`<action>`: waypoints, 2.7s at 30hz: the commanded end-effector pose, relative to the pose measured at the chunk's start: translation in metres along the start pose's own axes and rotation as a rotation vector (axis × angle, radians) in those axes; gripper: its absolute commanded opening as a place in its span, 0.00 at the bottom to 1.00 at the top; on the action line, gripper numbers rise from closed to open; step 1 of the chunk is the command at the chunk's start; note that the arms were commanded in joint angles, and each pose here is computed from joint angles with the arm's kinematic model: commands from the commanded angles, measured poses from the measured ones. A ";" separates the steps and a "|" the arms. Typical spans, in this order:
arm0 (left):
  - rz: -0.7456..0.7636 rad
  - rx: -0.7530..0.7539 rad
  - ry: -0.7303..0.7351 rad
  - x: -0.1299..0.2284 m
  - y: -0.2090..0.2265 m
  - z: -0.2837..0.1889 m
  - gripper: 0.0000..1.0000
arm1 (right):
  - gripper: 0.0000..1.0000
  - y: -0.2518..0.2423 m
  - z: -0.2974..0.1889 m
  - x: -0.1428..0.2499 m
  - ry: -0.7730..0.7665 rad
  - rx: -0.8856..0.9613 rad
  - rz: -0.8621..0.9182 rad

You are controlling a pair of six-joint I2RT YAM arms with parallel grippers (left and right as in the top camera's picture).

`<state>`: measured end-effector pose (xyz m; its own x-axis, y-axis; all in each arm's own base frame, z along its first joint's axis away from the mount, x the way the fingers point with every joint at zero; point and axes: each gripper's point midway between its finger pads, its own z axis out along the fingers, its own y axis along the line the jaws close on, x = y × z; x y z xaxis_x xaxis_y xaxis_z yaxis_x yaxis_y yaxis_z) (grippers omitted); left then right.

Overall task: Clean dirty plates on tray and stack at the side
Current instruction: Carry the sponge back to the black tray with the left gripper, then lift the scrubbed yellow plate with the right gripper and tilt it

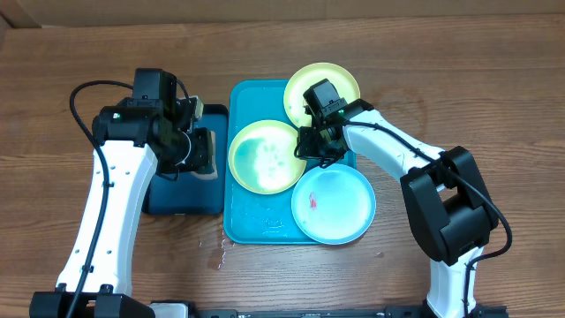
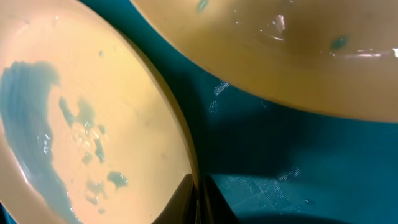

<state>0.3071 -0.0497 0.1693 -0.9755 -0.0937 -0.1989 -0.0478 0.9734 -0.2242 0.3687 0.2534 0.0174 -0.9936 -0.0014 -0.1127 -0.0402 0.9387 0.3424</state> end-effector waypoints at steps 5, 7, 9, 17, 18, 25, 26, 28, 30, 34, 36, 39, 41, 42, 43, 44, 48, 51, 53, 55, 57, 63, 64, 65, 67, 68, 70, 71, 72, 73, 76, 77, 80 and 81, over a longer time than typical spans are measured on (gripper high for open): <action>0.040 -0.008 -0.098 0.004 -0.004 -0.029 0.04 | 0.04 0.008 0.000 0.002 0.022 -0.035 0.029; 0.048 0.000 -0.154 0.006 -0.007 -0.046 0.04 | 0.04 0.012 -0.006 0.000 0.021 -0.045 0.029; 0.043 0.015 -0.196 0.010 -0.011 -0.059 0.04 | 0.04 0.016 -0.014 -0.004 0.009 -0.050 0.027; 0.047 0.014 -0.298 0.029 -0.012 -0.096 0.04 | 0.04 0.023 -0.060 -0.014 -0.011 -0.055 0.042; 0.047 0.002 -0.308 0.029 -0.010 -0.098 0.04 | 0.04 0.023 -0.066 -0.014 -0.011 -0.053 0.046; 0.004 -0.066 -0.306 0.032 0.003 -0.098 0.04 | 0.04 0.028 -0.104 -0.014 -0.019 -0.055 0.092; -0.007 -0.066 -0.302 0.033 0.003 -0.098 0.04 | 0.04 0.031 -0.106 -0.014 -0.019 -0.057 0.097; -0.011 -0.072 -0.301 0.033 0.004 -0.098 0.04 | 0.04 0.042 -0.109 -0.014 -0.029 -0.070 0.086; -0.025 -0.101 -0.308 0.032 0.010 -0.099 0.04 | 0.04 0.055 -0.108 -0.017 -0.053 -0.094 0.082; -0.146 -0.253 -0.314 0.037 0.039 -0.103 0.04 | 0.04 0.083 -0.104 -0.027 -0.148 -0.116 0.071; -0.220 -0.291 -0.309 0.043 0.047 -0.104 0.04 | 0.04 0.098 -0.102 -0.032 -0.220 -0.100 0.061; -0.263 -0.300 -0.298 0.048 0.049 -0.103 0.04 | 0.04 0.127 -0.097 -0.035 -0.322 -0.100 0.008; -0.265 -0.322 -0.295 0.049 0.053 -0.104 0.04 | 0.04 0.147 -0.092 -0.034 -0.373 -0.108 -0.032; -0.266 -0.333 -0.295 0.050 0.055 -0.105 0.04 | 0.04 0.156 -0.089 -0.033 -0.402 -0.105 -0.051; -0.266 -0.336 -0.293 0.050 0.055 -0.105 0.04 | 0.04 0.162 -0.085 -0.033 -0.427 -0.098 -0.064; -0.266 -0.337 -0.292 0.051 0.055 -0.105 0.04 | 0.04 0.168 -0.081 -0.032 -0.450 -0.087 -0.076; -0.266 -0.336 -0.294 0.050 0.055 -0.105 0.04 | 0.04 0.183 -0.070 -0.031 -0.563 -0.013 -0.151; -0.266 -0.335 -0.295 0.050 0.055 -0.105 0.04 | 0.04 0.199 -0.077 -0.037 -0.666 0.020 -0.277; -0.266 -0.334 -0.293 0.050 0.055 -0.105 0.04 | 0.04 0.213 -0.092 -0.045 -0.754 0.028 -0.358; -0.266 -0.332 -0.293 0.050 0.055 -0.104 0.04 | 0.04 0.227 -0.110 -0.051 -0.832 0.025 -0.440; -0.266 -0.332 -0.293 0.050 0.055 -0.104 0.04 | 0.04 0.238 -0.134 -0.057 -0.915 0.032 -0.496; -0.266 -0.331 -0.293 0.050 0.055 -0.104 0.04 | 0.04 0.249 -0.207 -0.066 -1.098 0.052 -0.542; -0.266 -0.330 -0.293 0.050 0.054 -0.104 0.04 | 0.04 0.250 -0.215 -0.066 -1.112 0.046 -0.546; -0.266 -0.325 -0.291 0.050 0.054 -0.104 0.04 | 0.04 0.251 -0.223 -0.065 -1.125 0.038 -0.544; -0.265 -0.317 -0.289 0.050 0.052 -0.103 0.04 | 0.04 0.253 -0.238 -0.064 -1.147 0.021 -0.534; -0.265 -0.317 -0.289 0.050 0.052 -0.103 0.04 | 0.04 0.253 -0.243 -0.063 -1.156 0.014 -0.531; -0.265 -0.318 -0.287 0.051 0.052 -0.103 0.04 | 0.04 0.254 -0.253 -0.063 -1.173 0.010 -0.537; -0.265 -0.318 -0.287 0.051 0.052 -0.103 0.04 | 0.04 0.255 -0.256 -0.062 -1.180 0.012 -0.549; -0.265 -0.318 -0.288 0.051 0.052 -0.103 0.04 | 0.04 0.258 -0.259 -0.060 -1.187 0.018 -0.570; -0.265 -0.318 -0.288 0.051 0.052 -0.103 0.04 | 0.04 0.260 -0.260 -0.058 -1.191 0.021 -0.586; -0.265 -0.318 -0.286 0.050 0.052 -0.103 0.04 | 0.04 0.267 -0.259 -0.051 -1.189 0.014 -0.611; -0.265 -0.318 -0.286 0.050 0.052 -0.103 0.04 | 0.04 0.269 -0.258 -0.048 -1.187 0.009 -0.616; -0.265 -0.318 -0.286 0.050 0.052 -0.103 0.04 | 0.04 0.274 -0.257 -0.043 -1.187 0.001 -0.623; -0.265 -0.317 -0.286 0.050 0.052 -0.102 0.04 | 0.04 0.274 -0.258 -0.043 -1.189 0.001 -0.621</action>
<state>0.2330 0.0193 0.2436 -0.8325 -0.3517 -0.4281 -0.3875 0.9218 -0.0036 0.3796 0.4214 0.3305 -0.1571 -0.1601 -0.9745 -0.4466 0.8916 -0.0745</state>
